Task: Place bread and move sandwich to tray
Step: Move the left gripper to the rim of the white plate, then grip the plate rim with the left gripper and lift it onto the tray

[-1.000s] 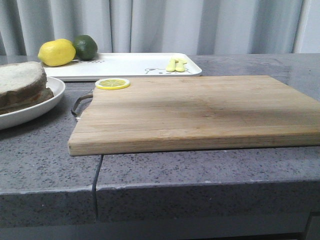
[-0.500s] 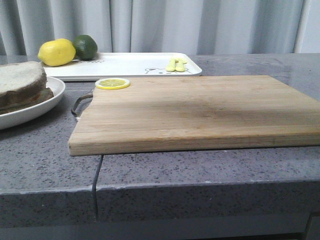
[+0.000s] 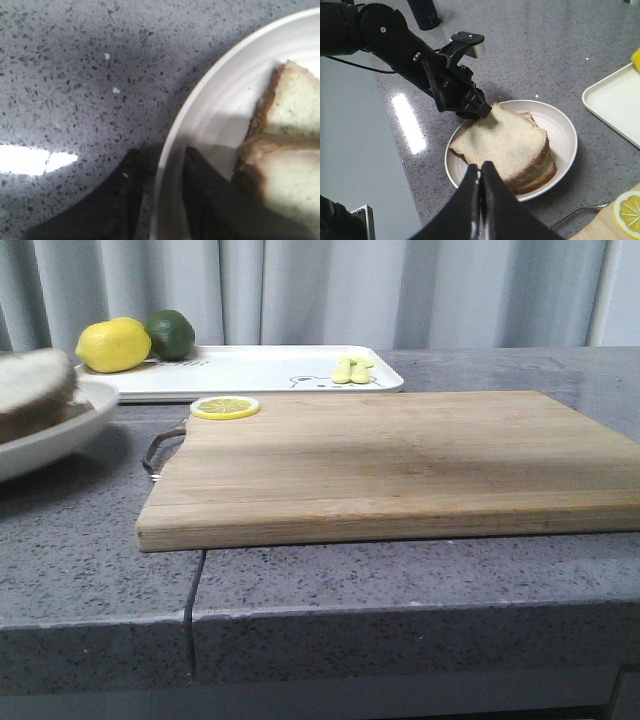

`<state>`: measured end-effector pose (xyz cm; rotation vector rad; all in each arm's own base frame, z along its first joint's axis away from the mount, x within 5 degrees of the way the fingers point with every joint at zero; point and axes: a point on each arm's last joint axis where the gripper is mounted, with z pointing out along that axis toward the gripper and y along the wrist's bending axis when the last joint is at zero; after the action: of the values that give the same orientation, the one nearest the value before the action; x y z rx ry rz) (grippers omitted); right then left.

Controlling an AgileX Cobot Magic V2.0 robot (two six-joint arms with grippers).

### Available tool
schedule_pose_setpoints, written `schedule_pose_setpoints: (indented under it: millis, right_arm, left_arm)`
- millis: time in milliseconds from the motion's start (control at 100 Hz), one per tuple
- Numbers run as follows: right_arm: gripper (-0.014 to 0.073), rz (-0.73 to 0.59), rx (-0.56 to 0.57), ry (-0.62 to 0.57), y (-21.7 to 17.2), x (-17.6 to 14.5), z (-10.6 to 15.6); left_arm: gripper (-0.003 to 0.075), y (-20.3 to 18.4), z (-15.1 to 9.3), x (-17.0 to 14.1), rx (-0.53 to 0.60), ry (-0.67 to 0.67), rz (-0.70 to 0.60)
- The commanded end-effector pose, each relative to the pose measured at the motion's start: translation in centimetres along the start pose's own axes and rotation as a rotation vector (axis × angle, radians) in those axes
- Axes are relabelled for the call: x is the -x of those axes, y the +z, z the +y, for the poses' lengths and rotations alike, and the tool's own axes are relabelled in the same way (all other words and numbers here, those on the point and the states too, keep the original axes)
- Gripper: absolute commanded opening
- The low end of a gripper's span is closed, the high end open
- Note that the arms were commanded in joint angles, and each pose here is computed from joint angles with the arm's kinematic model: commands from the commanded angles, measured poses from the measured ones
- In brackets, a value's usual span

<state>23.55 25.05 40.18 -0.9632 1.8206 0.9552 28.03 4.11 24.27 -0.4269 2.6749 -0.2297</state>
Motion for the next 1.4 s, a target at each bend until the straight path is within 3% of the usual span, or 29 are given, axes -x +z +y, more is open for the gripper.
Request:
schedule_pose_setpoints:
  millis: [0, 100, 420, 630, 840, 980, 1210, 1390]
  right_arm:
    - [-0.0062, -0.09, -0.004, -0.026, -1.9, 1.8, 1.0]
    - [-0.0062, -0.09, -0.003, -0.026, -1.9, 1.8, 1.0]
    - [-0.0062, -0.09, -0.003, -0.026, -1.9, 1.8, 1.0]
    - [-0.0062, -0.088, 0.001, -0.027, -2.0, 1.8, 1.0]
    - [-0.0062, -0.117, 0.004, -0.043, -3.3, 2.4, 1.8]
    - [-0.0062, -0.171, 0.006, -0.079, -5.7, 3.3, 3.1]
    - [-0.0062, -0.277, 0.016, -0.153, -10.9, 4.5, 6.1]
    - [-0.0062, -0.34, 0.024, -0.191, -14.0, 4.8, 7.8]
  left_arm:
    - [0.007, -0.6, -0.1, 0.4, 0.005, 0.017, -0.023]
    - [-0.0019, -0.6, -0.1, 0.4, 0.003, 0.015, -0.019]
    - [-0.002, -3.2, -1.9, 2.6, -0.116, -0.042, -0.051]
    - [-0.002, -6.5, -4.3, 5.4, -0.309, -0.103, -0.185]
    - [-0.002, -8.0, -6.4, 7.9, -0.4, -0.117, -0.324]
    - [-0.002, -6.1, -9.4, 10.3, -0.448, -0.077, -0.32]
    - [-0.002, -1.0, -14.3, 14.5, -0.595, -0.072, -0.21]
    - [-0.002, 2.0, -16.6, 16.7, -0.668, -0.07, -0.185]
